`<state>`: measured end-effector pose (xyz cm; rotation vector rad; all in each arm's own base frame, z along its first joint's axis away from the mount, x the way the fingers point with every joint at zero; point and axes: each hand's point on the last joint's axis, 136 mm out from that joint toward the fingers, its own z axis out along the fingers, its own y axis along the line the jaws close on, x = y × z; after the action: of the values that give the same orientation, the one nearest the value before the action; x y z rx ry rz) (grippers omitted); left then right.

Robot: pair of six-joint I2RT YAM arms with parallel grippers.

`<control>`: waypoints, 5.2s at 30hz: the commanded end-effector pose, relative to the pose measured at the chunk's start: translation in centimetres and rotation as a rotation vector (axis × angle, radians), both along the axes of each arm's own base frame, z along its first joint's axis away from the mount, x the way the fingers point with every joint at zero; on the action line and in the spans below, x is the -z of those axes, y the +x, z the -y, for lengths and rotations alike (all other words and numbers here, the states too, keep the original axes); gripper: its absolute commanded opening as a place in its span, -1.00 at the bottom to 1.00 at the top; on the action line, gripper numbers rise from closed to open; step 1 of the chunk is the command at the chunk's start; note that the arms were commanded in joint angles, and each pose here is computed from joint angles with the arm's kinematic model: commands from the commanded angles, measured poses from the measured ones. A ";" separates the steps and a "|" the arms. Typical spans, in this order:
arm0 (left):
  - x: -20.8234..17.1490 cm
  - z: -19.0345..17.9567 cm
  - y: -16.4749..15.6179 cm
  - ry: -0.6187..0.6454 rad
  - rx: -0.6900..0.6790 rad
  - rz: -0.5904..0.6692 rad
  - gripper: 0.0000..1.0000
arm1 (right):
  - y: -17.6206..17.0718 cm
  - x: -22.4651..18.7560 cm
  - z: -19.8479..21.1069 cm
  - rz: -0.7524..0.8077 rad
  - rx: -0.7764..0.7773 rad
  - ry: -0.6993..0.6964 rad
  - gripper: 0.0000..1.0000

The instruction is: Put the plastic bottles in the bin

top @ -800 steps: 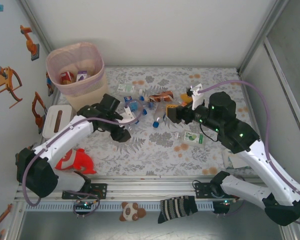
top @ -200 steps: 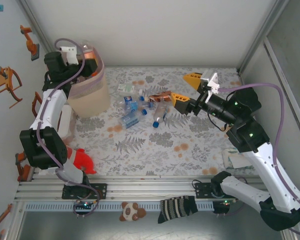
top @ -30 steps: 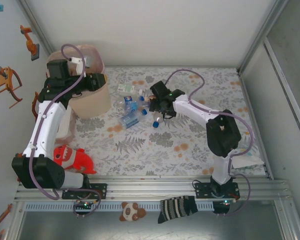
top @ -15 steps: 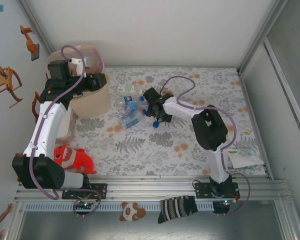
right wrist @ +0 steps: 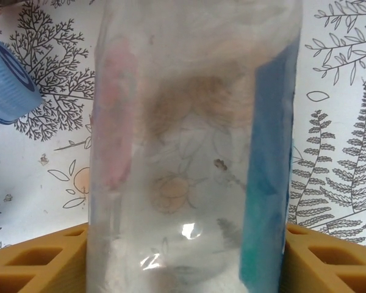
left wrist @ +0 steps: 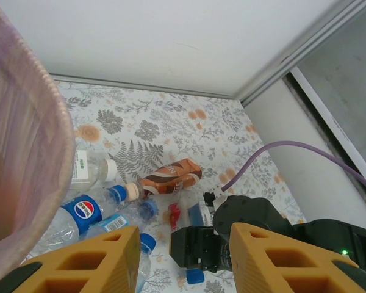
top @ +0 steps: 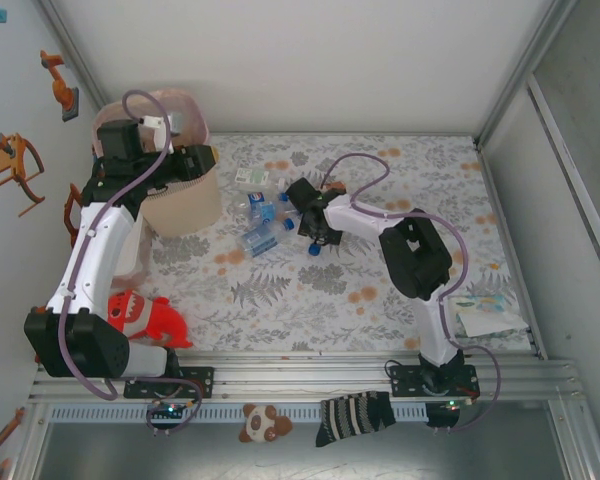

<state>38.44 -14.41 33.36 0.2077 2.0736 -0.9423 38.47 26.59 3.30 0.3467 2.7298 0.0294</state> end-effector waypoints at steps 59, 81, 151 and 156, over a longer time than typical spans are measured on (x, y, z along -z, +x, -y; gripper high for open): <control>-10.2 23.4 -10.8 -0.240 0.579 0.365 0.71 | -9.2 -36.2 1.0 1.192 -0.878 0.146 -0.21; -8.3 24.9 -9.5 -0.252 0.523 0.278 0.23 | -9.1 -36.5 1.2 1.189 -0.864 0.145 -0.11; 6.6 -15.4 15.7 1.300 -0.154 0.128 0.00 | -11.1 -35.7 3.1 1.108 -0.877 0.117 0.51; 10.5 -15.6 15.4 1.267 -0.067 0.023 0.18 | -10.9 -35.3 2.9 1.096 -0.881 0.116 0.51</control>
<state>54.98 0.71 25.11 0.7428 2.2358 0.5963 27.64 23.57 37.32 -0.6777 1.6195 0.4595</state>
